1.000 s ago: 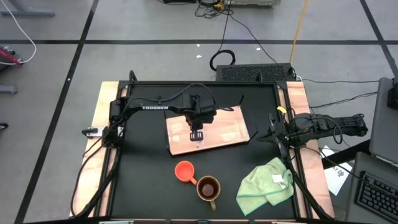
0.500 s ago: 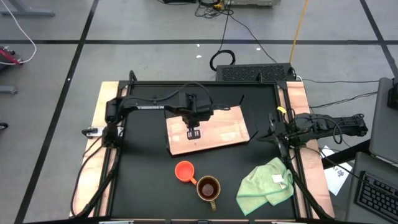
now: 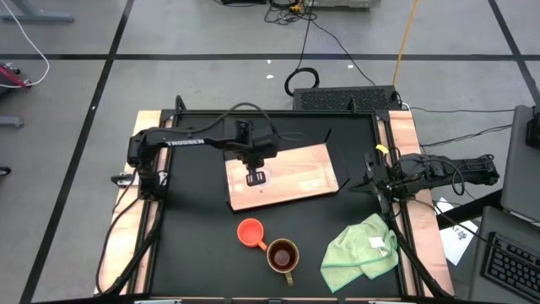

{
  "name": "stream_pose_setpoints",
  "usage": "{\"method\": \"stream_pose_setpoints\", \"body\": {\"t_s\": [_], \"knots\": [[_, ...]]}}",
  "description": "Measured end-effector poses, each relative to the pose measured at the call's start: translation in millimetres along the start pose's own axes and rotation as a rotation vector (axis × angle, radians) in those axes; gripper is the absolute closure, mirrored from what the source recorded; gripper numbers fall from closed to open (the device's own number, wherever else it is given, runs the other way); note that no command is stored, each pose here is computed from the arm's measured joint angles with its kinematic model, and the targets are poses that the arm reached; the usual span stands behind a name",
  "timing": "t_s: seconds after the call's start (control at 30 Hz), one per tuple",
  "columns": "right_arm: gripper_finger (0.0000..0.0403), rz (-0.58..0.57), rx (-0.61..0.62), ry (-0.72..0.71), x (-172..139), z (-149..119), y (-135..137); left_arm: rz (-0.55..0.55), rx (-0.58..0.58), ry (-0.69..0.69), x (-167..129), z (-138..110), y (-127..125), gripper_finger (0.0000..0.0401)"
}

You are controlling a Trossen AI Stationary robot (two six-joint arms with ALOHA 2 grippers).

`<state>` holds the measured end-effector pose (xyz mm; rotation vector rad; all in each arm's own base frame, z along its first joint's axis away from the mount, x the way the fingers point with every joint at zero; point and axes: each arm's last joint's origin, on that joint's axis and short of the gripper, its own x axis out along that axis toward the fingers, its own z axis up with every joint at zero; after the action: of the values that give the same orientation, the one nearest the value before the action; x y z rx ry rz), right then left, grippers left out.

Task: Stack small to large cups/mugs on shelf
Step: Put the transparent mug on the shelf

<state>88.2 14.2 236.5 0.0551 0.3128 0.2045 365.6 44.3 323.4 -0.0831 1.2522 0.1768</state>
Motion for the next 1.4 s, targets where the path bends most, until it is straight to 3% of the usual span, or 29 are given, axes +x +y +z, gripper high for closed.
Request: {"method": "stream_pose_setpoints", "body": {"t_s": [0.63, 1.0, 1.2, 1.4], "knots": [[0.0403, 0.0, 0.0, 0.0, 0.0, 0.0, 0.0, 0.023, -0.049, 0.097, -0.3, -9.5, -0.5, 0.0401], [0.0403, 0.0, 0.0, 0.006, 1.4, -2.7, -0.3, 0.039, -0.123, -0.028, -28.5, -29.2, 1.7, 0.0401], [0.0403, 0.0, -0.004, 0.005, 4.6, -5.0, -0.7, -0.013, -0.153, -0.053, -12.0, -54.2, 0.6, 0.0401], [0.0403, 0.0, -0.004, 0.01, 4.6, -5.4, -0.7, -0.033, -0.158, -0.035, -1.0, -60.2, -0.3, 0.0401]]}}
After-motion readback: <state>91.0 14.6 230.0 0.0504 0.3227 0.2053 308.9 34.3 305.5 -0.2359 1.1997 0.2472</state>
